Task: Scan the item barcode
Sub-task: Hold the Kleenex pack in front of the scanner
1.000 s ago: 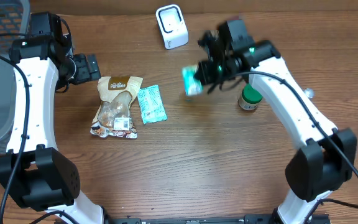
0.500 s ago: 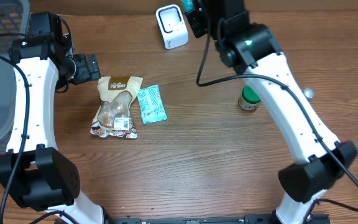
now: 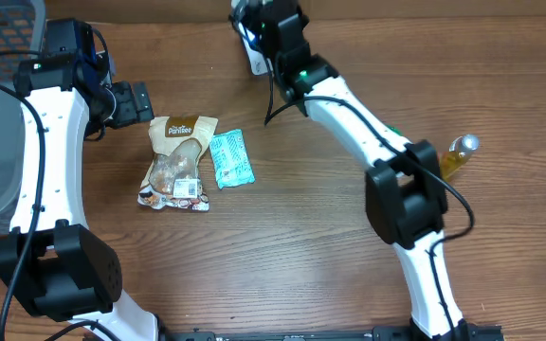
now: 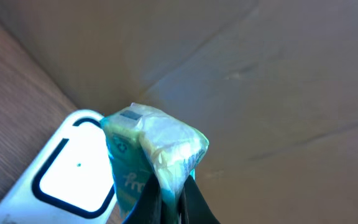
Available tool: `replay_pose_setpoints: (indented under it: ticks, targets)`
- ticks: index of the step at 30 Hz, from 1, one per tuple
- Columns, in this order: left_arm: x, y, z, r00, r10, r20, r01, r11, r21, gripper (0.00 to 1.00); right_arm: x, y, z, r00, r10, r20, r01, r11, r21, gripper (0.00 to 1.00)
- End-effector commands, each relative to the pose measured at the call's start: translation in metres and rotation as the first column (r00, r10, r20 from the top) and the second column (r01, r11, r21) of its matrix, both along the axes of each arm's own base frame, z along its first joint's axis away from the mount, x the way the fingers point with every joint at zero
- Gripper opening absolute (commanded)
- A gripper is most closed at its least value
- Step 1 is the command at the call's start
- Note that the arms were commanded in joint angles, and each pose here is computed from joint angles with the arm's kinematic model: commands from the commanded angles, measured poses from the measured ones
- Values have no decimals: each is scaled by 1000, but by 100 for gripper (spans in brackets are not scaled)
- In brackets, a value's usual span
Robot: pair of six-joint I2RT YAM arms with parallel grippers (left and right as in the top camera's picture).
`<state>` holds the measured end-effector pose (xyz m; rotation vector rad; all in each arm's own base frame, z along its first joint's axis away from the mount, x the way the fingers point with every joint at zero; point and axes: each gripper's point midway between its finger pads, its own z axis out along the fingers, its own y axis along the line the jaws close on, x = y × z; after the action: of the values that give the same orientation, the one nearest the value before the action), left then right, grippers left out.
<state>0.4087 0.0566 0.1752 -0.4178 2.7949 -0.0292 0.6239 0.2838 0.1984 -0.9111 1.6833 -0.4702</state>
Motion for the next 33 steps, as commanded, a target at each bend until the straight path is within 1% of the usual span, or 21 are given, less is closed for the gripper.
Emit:
replay_pose_setpoints:
  ticks: [1,4,7,12,16,20,22,26,27,30,33]
  targets:
    - [3,-2,17,999,4,47,-4,1000,0,99,10,-1,-12,999,-3,38,6,998,-69,4]
    - [3,-2,17,999,4,47,-4,1000,0,100,13,1,-22,999,-3,45,7,997,-72,4]
    - [3,-2,17,999,4,47,-4,1000,0,100,17,4,-38,998,18,52,-11,993,-121,4]
    - [3,-2,17,999,4,47,-4,1000,0,100,21,8,-51,997,51,65,-38,983,-181,4]
    - [3,-2,17,999,4,47,-4,1000,0,99,22,7,-65,998,50,50,-40,982,-187,4]
    - [3,-2,17,999,4,47,-4,1000,0,100,25,4,-60,997,39,68,-27,986,-167,4]
    - [3,-2,17,999,4,47,-4,1000,0,100,26,1,-49,995,6,96,6,992,-122,4]
    - [3,-2,17,999,4,47,-4,1000,0,100,21,-3,10,988,-68,136,52,992,118,4]
    - [3,-2,17,999,4,47,-4,1000,0,100,18,-3,22,989,-73,131,52,987,153,4]
    - [3,-2,17,999,4,47,-4,1000,0,99,-5,-13,74,993,-103,61,79,947,312,4]
    - [3,-2,17,999,4,47,-4,1000,0,100,-35,-32,98,987,-144,-67,159,909,386,4]
